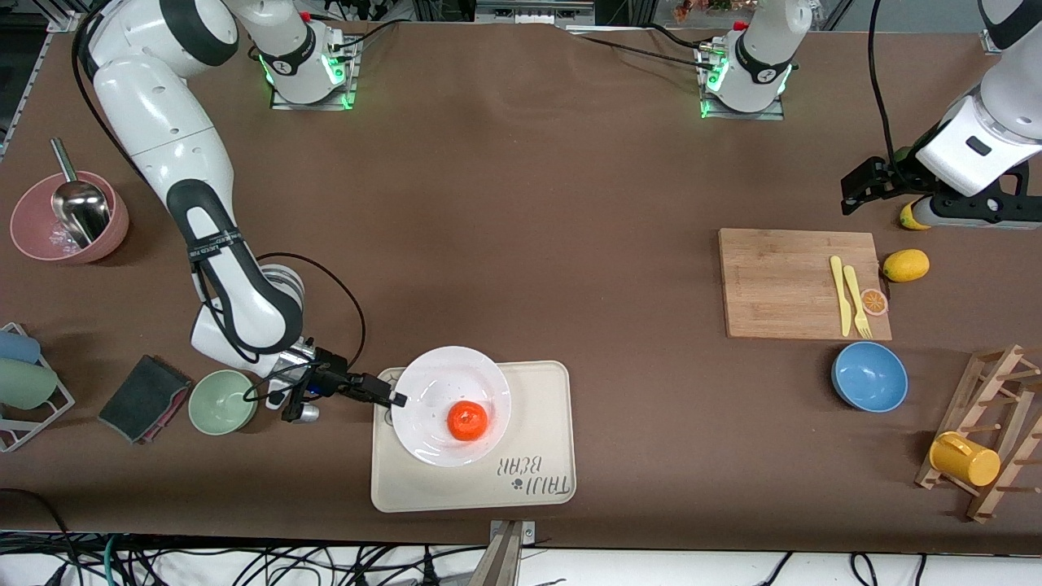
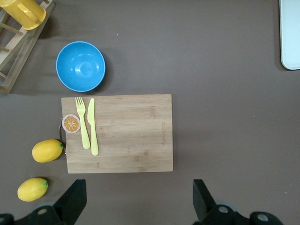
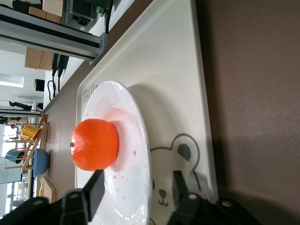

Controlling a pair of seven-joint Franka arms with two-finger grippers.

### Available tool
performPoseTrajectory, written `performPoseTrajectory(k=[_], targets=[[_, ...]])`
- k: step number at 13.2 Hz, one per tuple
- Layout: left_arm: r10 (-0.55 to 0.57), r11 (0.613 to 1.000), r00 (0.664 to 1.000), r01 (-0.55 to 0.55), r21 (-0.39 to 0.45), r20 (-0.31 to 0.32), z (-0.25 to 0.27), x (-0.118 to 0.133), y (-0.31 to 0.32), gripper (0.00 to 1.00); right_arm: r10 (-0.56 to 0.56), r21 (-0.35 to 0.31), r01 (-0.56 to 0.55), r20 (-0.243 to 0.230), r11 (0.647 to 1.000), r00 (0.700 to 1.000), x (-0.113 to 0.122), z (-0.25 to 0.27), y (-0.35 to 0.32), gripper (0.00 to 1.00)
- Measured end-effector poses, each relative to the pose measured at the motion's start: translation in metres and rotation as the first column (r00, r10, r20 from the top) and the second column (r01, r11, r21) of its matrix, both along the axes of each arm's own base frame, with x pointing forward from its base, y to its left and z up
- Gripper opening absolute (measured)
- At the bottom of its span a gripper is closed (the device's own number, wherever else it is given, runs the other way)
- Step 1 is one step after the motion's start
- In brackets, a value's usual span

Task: Place orange and plate with both arms
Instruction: 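Open the right gripper and release the plate on the tray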

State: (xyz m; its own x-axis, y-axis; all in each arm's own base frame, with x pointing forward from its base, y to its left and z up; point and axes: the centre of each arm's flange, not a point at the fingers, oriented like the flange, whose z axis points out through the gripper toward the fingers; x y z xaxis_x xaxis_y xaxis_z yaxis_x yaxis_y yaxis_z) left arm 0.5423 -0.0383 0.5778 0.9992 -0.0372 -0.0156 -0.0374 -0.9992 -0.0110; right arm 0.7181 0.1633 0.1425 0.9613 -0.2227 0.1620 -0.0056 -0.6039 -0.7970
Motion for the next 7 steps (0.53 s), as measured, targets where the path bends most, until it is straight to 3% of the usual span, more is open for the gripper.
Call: performPoseTrajectory(k=[2,3,7], targets=[[0.0,1.0,1.0,0.0,0.0,-0.005,0.0,-0.001,0.0,1.0,0.016,-0.011,-0.016,0.033,1.0,0.999,0.003,0.003,-0.002,0.94],[0.0,1.0,1.0,0.0,0.001,-0.008,-0.001,-0.001,0.0,1.0,0.023,-0.018,-0.022,0.055,1.0,0.998,0.006,0.006,-0.004,1.0],[0.001,1.0,1.0,-0.001,0.001,-0.012,-0.001,-0.001,0.001,1.0,0.046,-0.059,-0.039,0.129,0.997,0.991,0.021,0.03,-0.016,1.0]])
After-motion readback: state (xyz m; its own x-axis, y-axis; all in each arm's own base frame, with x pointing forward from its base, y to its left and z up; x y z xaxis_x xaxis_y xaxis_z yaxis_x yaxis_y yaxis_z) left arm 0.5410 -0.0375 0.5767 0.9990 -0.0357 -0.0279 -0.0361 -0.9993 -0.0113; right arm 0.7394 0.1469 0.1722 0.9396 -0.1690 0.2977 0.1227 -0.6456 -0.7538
